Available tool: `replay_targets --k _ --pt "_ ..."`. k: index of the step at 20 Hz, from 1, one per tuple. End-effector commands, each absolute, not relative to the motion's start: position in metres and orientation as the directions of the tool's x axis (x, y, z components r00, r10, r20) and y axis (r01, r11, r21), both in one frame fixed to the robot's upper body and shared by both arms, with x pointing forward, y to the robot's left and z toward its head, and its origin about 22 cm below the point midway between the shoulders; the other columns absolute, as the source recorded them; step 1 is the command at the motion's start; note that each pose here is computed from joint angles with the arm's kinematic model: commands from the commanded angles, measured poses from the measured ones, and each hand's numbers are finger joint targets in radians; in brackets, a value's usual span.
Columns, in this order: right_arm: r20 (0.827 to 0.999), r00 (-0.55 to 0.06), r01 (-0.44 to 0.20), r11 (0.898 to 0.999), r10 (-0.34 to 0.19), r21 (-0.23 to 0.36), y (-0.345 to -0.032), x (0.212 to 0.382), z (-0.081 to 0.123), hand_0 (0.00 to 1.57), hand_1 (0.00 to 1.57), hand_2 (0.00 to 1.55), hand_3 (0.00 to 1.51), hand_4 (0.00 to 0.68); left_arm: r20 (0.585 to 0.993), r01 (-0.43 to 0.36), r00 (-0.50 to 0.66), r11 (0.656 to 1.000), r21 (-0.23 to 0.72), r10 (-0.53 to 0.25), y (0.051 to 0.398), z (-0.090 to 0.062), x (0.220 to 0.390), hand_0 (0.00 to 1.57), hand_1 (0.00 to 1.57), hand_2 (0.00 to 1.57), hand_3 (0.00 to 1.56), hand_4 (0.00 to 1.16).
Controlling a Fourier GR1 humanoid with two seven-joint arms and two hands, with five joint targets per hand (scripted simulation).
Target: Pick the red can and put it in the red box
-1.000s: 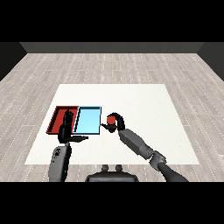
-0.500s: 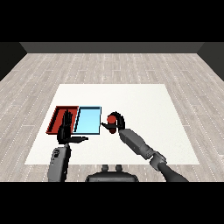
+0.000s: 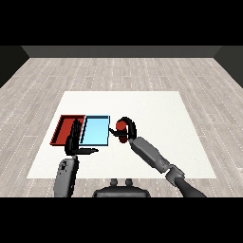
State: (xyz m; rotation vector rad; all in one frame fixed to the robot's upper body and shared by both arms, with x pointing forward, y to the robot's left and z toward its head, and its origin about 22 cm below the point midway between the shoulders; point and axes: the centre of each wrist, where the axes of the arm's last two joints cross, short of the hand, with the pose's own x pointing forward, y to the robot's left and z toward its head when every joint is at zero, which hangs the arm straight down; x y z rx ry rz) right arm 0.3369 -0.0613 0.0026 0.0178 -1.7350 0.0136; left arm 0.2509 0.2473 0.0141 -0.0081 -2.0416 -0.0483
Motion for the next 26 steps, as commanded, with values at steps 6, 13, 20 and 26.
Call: replay_targets --k 6,13,20,26 --pt "0.949 -0.316 0.031 1.0 0.011 -0.001 -0.102 0.313 0.054 1.52 1.52 1.45 1.4 0.6 0.894 0.138 -0.442 0.99 -0.006 0.067 0.209 0.02 0.237 0.0 0.0 0.0 0.0 0.0" --pt "0.925 -0.378 0.005 0.999 -0.032 0.036 -0.124 0.308 0.078 1.56 1.56 1.46 1.41 0.611 0.917 0.254 -0.384 0.967 -0.005 0.106 0.186 0.04 0.251 0.0 0.0 0.0 0.0 0.0" --pt "0.888 -0.459 -0.027 0.999 -0.042 0.033 -0.116 0.295 0.099 1.57 1.57 1.46 1.4 0.636 0.929 0.323 -0.357 0.946 0.025 0.097 0.161 0.044 0.255 0.0 0.0 0.0 0.0 0.0" --pt "0.869 -0.492 -0.026 0.998 -0.057 0.051 -0.125 0.314 0.104 1.57 1.57 1.48 1.42 0.655 0.943 0.359 -0.3 0.933 -0.028 0.143 0.129 0.057 0.243 0.0 0.0 0.0 0.0 0.0"
